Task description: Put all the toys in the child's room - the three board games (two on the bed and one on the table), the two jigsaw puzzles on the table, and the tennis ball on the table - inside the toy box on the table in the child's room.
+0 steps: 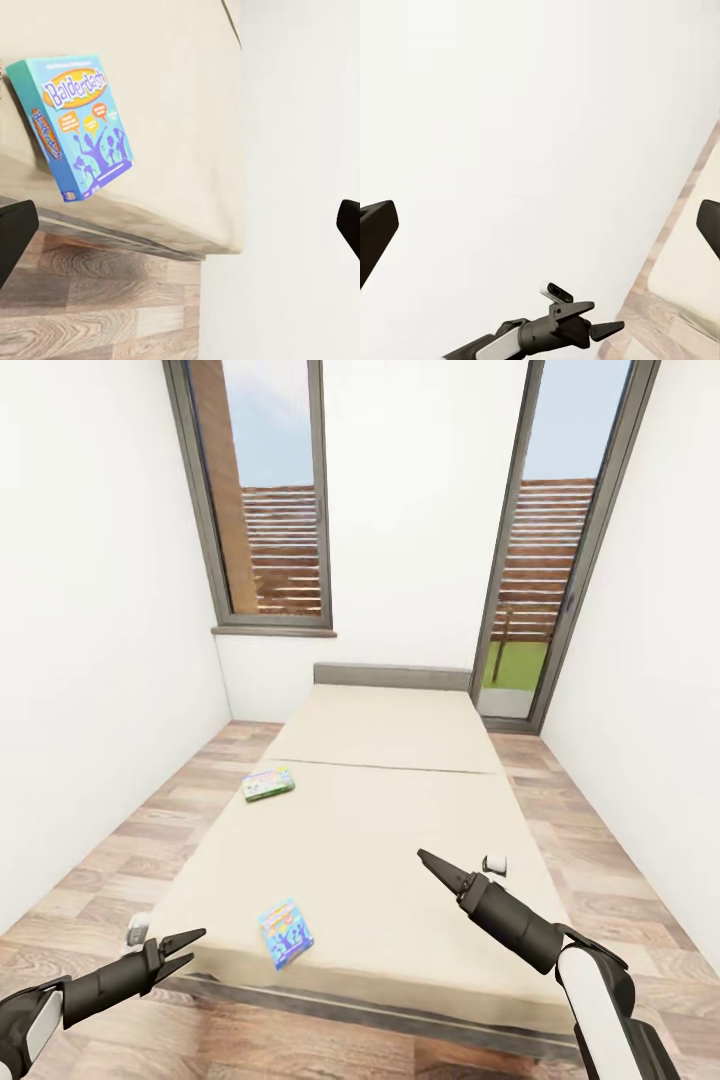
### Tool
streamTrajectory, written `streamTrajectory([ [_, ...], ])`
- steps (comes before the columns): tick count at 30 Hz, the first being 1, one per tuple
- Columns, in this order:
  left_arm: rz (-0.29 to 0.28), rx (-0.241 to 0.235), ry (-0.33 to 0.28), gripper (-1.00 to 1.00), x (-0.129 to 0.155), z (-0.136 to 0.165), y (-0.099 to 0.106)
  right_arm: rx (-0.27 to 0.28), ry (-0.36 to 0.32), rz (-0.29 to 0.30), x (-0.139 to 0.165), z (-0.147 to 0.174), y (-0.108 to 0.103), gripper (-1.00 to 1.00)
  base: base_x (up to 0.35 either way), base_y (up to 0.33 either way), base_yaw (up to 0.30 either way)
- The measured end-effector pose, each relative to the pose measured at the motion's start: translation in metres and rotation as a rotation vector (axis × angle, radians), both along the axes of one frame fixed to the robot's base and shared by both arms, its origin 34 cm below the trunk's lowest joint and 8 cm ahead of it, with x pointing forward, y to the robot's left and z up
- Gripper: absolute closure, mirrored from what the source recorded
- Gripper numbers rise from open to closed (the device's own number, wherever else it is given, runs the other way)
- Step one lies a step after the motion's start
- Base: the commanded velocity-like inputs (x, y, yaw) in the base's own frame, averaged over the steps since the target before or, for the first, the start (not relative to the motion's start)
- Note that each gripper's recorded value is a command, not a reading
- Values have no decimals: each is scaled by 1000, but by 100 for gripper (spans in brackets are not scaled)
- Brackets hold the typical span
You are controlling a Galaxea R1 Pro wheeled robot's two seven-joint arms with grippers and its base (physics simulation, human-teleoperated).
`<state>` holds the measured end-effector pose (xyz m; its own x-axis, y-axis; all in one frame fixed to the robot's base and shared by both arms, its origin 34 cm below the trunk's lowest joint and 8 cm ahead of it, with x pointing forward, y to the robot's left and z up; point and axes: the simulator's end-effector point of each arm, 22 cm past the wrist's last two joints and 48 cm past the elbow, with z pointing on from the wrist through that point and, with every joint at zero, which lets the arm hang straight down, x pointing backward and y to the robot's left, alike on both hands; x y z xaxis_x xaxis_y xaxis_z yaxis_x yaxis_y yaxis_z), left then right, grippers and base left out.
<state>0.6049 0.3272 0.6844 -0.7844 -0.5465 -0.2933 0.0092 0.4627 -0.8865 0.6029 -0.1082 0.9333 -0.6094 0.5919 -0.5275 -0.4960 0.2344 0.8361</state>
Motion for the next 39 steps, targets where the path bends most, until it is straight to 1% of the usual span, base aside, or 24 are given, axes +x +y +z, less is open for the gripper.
streamTrajectory([
  [13,-1,0,-2,-100,-2,-24,-1,0,-2,-2,-2,-23,-1,-100,0,0,0],
  [20,-1,1,-3,-100,-3,-37,-1,-3,-4,-10,-2,-36,-5,-100,0,0,0],
  [24,0,5,-2,-100,-4,-46,-1,0,-6,1,-4,-43,-1,-100,0,0,0],
  [27,-1,8,0,-100,-5,-53,-3,-2,0,41,-10,-48,13,-100,0,0,0],
  [29,-1,8,1,-100,-5,-57,-3,-7,13,66,-13,-54,17,-100,0,0,0],
  [30,-2,8,1,-100,-5,-59,-4,-9,37,101,-18,-58,22,-100,0,0,0],
  [31,-2,9,2,-100,-6,-61,-4,-9,53,123,-21,-60,25,-100,0,0,0],
  [32,-3,9,2,-100,-6,-64,-5,-10,78,161,-25,-63,29,-100,0,0,0],
  [33,-3,9,2,-100,-6,-66,-5,-12,86,176,-26,-64,31,-100,0,0,0],
  [34,-5,7,3,-100,-6,-68,-7,-15,89,196,-25,-62,35,-100,0,0,0],
  [37,-14,-3,5,-100,-8,-76,-17,-22,89,232,-27,-62,46,-100,0,0,0],
  [39,-22,-12,10,-100,-8,-83,-29,-29,88,271,-32,-64,60,-100,0,0,0],
])
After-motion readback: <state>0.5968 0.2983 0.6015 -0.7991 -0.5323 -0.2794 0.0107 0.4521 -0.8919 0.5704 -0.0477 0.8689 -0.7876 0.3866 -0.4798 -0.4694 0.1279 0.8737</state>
